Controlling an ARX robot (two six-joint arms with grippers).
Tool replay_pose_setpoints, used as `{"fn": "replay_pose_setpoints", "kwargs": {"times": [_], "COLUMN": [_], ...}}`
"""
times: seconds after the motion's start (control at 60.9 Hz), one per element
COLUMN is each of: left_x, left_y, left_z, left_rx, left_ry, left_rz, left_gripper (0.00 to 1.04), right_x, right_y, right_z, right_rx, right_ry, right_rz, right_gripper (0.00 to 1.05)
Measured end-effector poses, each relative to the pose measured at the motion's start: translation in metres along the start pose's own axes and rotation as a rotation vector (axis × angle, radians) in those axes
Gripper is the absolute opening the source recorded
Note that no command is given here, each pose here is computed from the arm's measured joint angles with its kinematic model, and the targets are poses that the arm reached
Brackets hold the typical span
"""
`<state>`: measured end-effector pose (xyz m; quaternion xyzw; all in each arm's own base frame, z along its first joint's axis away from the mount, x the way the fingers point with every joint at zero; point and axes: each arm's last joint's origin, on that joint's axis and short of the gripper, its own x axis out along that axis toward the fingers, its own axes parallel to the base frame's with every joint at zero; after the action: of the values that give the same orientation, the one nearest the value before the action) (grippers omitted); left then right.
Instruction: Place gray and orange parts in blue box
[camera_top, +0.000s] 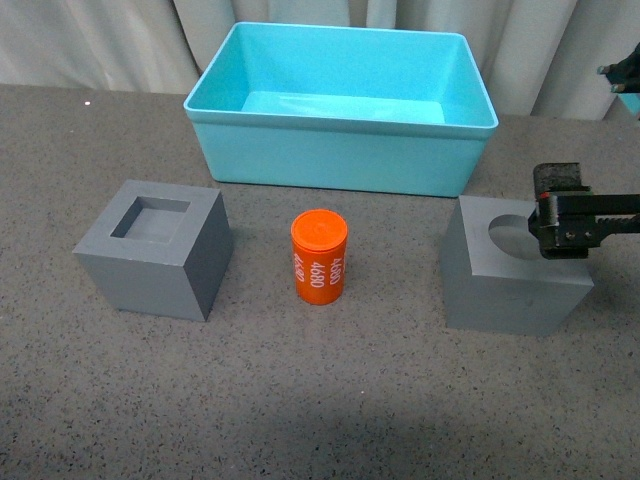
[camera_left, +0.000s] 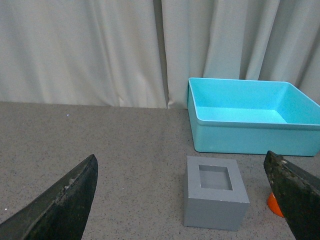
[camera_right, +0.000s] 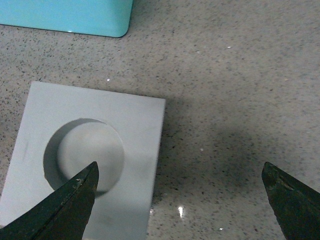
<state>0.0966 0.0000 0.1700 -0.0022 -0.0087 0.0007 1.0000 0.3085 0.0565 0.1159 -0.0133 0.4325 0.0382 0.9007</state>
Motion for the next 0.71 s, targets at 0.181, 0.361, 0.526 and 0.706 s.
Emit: {"fn": "replay_pose_setpoints", "kwargs": {"times": [0.181, 0.361, 0.526, 0.706], "left_x": [0.000, 0.000, 0.000, 0.000], "left_y": [0.000, 0.000, 0.000, 0.000], "left_z": [0.000, 0.000, 0.000, 0.000], "left_rx": [0.000, 0.000, 0.000, 0.000], "left_ry": [0.000, 0.000, 0.000, 0.000], "left_rz": [0.000, 0.000, 0.000, 0.000], "left_gripper": [0.98, 0.98, 0.98, 0.98], "right_x": [0.010, 0.012, 0.012, 0.008], "right_y": [0.003, 0.004, 0.005, 0.005], "right_z": [0.001, -0.002, -0.001, 0.000], "right_rx": [0.032, 0.045, 0.059, 0.094], "right_ry": [0.056, 0.085, 0.085, 0.104], "right_rz": [0.005, 0.005, 0.014, 0.031], "right_gripper": [0.83, 0.57, 0.34, 0.18]}}
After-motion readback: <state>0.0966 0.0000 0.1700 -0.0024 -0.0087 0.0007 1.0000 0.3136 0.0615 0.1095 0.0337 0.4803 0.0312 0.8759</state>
